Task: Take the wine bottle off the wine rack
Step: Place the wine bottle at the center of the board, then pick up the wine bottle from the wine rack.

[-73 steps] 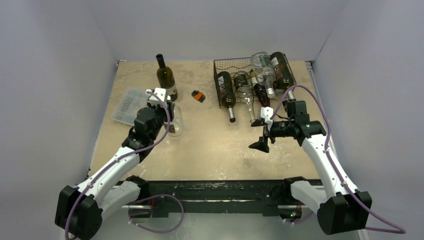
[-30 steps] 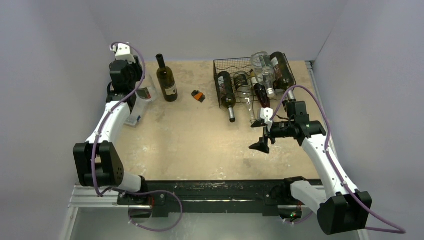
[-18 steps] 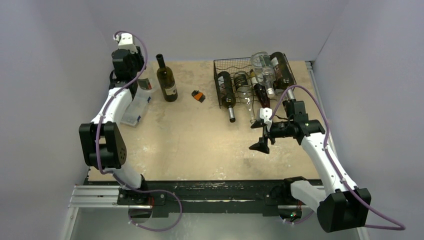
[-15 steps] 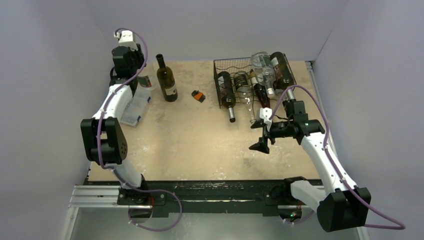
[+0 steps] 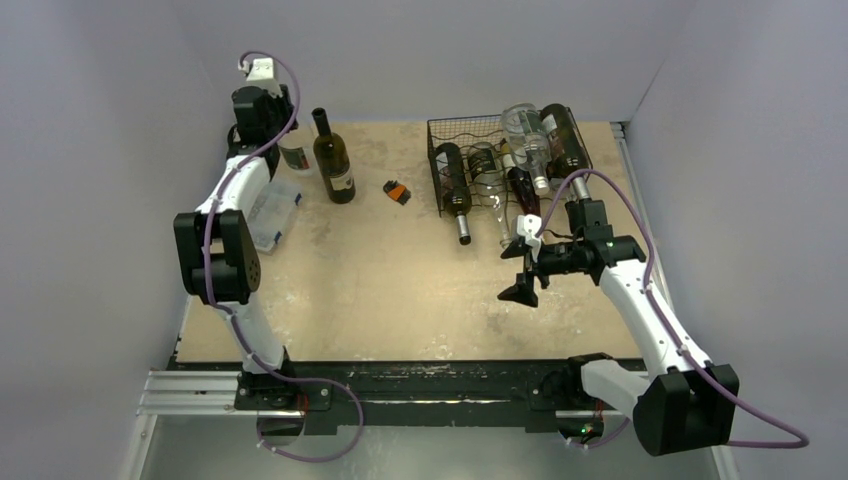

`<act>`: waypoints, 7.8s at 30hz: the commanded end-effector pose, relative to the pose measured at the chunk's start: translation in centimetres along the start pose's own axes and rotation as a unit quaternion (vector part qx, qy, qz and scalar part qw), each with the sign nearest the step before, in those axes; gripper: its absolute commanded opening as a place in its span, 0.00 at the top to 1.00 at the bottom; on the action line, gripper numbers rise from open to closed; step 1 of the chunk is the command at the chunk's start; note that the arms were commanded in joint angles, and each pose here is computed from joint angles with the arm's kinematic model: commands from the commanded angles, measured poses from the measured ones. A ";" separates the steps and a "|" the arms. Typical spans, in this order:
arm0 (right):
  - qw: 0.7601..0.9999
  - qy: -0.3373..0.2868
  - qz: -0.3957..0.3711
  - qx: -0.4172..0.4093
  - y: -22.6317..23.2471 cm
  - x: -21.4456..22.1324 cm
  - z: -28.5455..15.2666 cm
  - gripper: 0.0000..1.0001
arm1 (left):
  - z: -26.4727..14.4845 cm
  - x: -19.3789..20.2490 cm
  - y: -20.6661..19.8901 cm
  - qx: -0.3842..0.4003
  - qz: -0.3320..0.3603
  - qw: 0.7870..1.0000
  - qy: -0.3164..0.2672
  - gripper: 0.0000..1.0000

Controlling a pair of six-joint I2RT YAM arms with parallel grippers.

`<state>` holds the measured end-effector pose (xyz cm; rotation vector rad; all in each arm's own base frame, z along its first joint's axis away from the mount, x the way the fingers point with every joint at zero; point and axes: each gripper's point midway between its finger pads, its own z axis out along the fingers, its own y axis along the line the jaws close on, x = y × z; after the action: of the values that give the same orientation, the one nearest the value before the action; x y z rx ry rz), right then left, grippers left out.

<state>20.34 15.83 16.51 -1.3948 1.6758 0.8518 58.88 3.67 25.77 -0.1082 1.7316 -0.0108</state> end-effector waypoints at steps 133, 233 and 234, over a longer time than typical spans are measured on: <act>0.911 0.044 0.195 0.361 -24.5 -8.0 -8.6 0.01 | -33.8 8.3 -9.8 0.242 -0.123 0.951 0.151 0.04; 0.872 -0.115 0.277 0.387 -26.8 -7.6 -8.8 1.00 | -33.6 8.5 -9.5 0.235 -0.122 0.952 0.154 0.04; 0.872 -0.118 0.277 0.385 -26.7 -7.7 -8.8 1.00 | -33.6 8.5 -9.5 0.235 -0.122 0.952 0.154 0.04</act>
<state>43.63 6.31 17.20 -0.1846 2.2920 0.4337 24.91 -8.32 22.56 0.0036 2.0061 -0.6618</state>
